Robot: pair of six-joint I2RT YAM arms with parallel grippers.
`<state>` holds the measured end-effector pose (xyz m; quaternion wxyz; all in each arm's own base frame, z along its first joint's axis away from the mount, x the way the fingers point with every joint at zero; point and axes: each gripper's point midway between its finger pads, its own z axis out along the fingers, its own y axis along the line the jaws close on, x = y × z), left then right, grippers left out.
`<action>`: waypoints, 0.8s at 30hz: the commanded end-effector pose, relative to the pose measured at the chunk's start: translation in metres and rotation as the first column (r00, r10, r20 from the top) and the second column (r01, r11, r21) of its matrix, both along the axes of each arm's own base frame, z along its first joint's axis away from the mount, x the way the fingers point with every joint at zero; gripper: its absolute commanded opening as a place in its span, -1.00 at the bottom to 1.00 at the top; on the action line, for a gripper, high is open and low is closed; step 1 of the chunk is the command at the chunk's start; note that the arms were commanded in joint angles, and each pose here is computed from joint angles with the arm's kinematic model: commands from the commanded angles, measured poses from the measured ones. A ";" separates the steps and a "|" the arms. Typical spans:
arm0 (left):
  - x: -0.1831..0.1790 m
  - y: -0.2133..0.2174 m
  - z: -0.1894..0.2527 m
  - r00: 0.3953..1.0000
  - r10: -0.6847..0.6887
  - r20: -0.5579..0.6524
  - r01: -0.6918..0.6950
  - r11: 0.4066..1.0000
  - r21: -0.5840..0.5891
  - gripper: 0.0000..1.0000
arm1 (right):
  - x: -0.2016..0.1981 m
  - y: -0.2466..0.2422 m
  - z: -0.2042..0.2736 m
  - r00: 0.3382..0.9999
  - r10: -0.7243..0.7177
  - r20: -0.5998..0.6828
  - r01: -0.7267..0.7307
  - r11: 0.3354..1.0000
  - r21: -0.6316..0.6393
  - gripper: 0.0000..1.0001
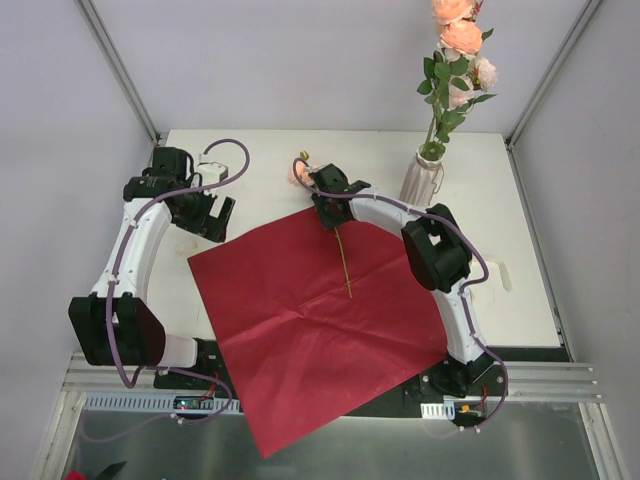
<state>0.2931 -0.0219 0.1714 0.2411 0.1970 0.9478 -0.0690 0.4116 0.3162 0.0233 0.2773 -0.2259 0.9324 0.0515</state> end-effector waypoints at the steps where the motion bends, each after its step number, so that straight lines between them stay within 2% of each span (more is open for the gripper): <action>1: -0.004 0.001 0.010 0.999 -0.013 0.042 0.013 1.000 0.008 0.98 | 0.003 0.004 0.006 1.000 -0.024 0.016 0.024 1.000 0.004 -0.44; 2: -0.004 0.002 0.009 0.999 -0.014 0.042 0.013 1.000 0.010 0.98 | 0.003 0.003 0.006 0.999 -0.029 0.019 0.029 1.000 -0.001 -0.59; 7: -0.007 0.003 0.012 0.999 -0.013 0.051 0.012 1.000 0.017 0.98 | 0.005 0.005 0.019 0.998 -0.038 0.039 0.038 0.999 0.020 -0.98; 11: -0.007 0.004 0.013 0.998 -0.014 0.058 0.012 1.000 0.028 0.98 | 0.012 0.010 0.065 0.993 -0.042 0.110 0.033 0.996 0.085 -0.98; 14: -0.007 0.005 0.014 0.998 -0.015 0.063 0.013 0.999 0.030 0.98 | 0.020 0.018 0.137 0.972 -0.040 0.233 -0.003 0.983 0.184 -0.98; 17: -0.006 0.004 0.016 0.998 -0.010 0.067 0.008 1.000 0.026 0.98 | 0.020 0.013 0.245 0.906 -0.032 0.422 -0.090 0.960 0.266 -0.98; 20: -0.005 0.004 0.018 0.997 -0.005 0.073 0.004 1.000 0.022 0.98 | 0.019 0.001 0.330 0.823 -0.059 0.565 -0.151 0.936 0.318 -0.98; 22: -0.005 0.003 0.019 0.997 -0.004 0.074 0.003 1.000 0.018 0.98 | 0.010 -0.017 0.389 0.746 -0.083 0.660 -0.205 0.915 0.346 -0.98; 23: -0.005 0.003 0.019 0.997 -0.003 0.074 0.001 1.000 0.017 0.98 | 0.002 -0.031 0.432 0.674 -0.132 0.727 -0.236 0.894 0.381 -0.98; 24: -0.005 0.003 0.019 0.997 -0.001 0.075 -0.001 1.000 0.014 0.98 | 0.001 -0.046 0.454 0.614 -0.148 0.776 -0.247 0.897 0.366 -0.98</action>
